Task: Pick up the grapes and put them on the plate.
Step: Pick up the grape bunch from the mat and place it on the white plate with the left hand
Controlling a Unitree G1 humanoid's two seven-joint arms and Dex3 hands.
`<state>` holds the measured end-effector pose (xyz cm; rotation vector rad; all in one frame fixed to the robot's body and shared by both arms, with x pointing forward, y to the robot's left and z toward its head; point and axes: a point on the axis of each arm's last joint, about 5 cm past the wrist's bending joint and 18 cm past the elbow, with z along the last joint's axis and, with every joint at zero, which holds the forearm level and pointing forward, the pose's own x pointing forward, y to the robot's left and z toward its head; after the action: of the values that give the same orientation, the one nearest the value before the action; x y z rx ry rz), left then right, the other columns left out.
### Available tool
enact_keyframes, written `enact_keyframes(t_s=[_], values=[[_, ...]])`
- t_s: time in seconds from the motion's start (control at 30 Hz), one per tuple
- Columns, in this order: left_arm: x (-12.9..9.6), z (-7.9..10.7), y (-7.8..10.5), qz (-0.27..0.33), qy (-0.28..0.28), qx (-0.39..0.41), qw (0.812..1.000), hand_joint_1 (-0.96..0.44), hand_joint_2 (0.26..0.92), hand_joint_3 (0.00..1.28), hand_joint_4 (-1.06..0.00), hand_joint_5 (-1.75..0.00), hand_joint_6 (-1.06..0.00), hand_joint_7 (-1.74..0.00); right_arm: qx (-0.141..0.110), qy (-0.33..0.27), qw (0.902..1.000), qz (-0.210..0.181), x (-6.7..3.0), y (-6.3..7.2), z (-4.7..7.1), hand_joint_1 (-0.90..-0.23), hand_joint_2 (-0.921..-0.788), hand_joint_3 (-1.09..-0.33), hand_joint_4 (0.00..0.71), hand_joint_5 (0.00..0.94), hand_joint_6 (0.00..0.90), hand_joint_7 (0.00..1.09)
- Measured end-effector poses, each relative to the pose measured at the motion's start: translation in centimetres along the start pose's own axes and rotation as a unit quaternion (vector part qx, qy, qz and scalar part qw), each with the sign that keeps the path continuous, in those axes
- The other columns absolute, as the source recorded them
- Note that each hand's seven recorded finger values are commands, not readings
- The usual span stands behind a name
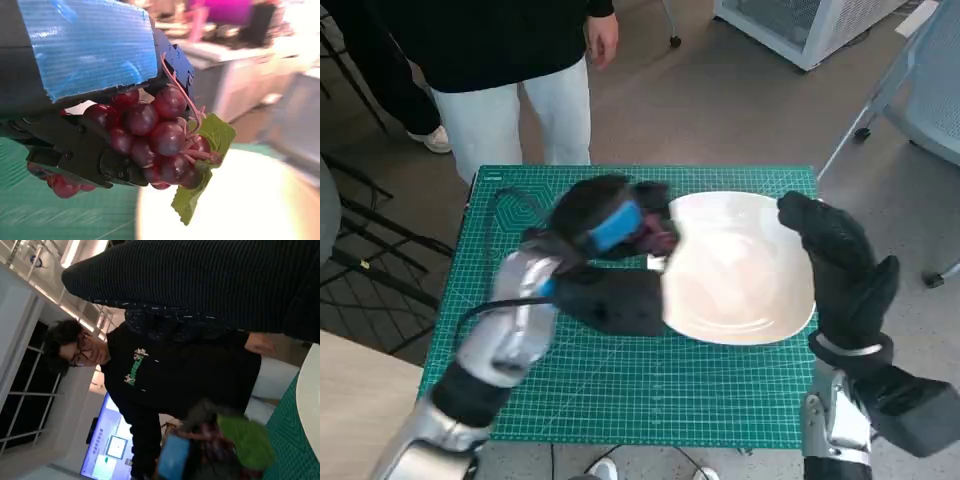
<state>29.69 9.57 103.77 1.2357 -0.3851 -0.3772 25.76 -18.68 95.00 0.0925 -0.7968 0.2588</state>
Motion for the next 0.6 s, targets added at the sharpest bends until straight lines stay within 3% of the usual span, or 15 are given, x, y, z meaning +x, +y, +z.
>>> enact_keyframes(t_s=[0.23, 0.6], values=[[2.4, 2.4, 0.2, -0.012, -0.043, 0.026, 0.999, 0.00, 0.920, 0.13, -0.62, -1.32, -0.57, -1.15, -0.005, -0.007, 1.0000, 0.001, 0.09, -0.1, 0.3, -0.456, -0.921, -0.527, 0.360, 0.002, 0.206, 0.31], [4.9, 5.1, -1.5, -0.065, -0.078, 0.035, 0.994, 0.00, 0.920, 0.14, -0.59, -1.41, -0.58, -1.07, -0.015, -0.014, 0.9997, -0.011, -0.33, -0.4, 0.7, -0.449, -0.921, -0.536, 0.355, 0.000, 0.195, 0.31]])
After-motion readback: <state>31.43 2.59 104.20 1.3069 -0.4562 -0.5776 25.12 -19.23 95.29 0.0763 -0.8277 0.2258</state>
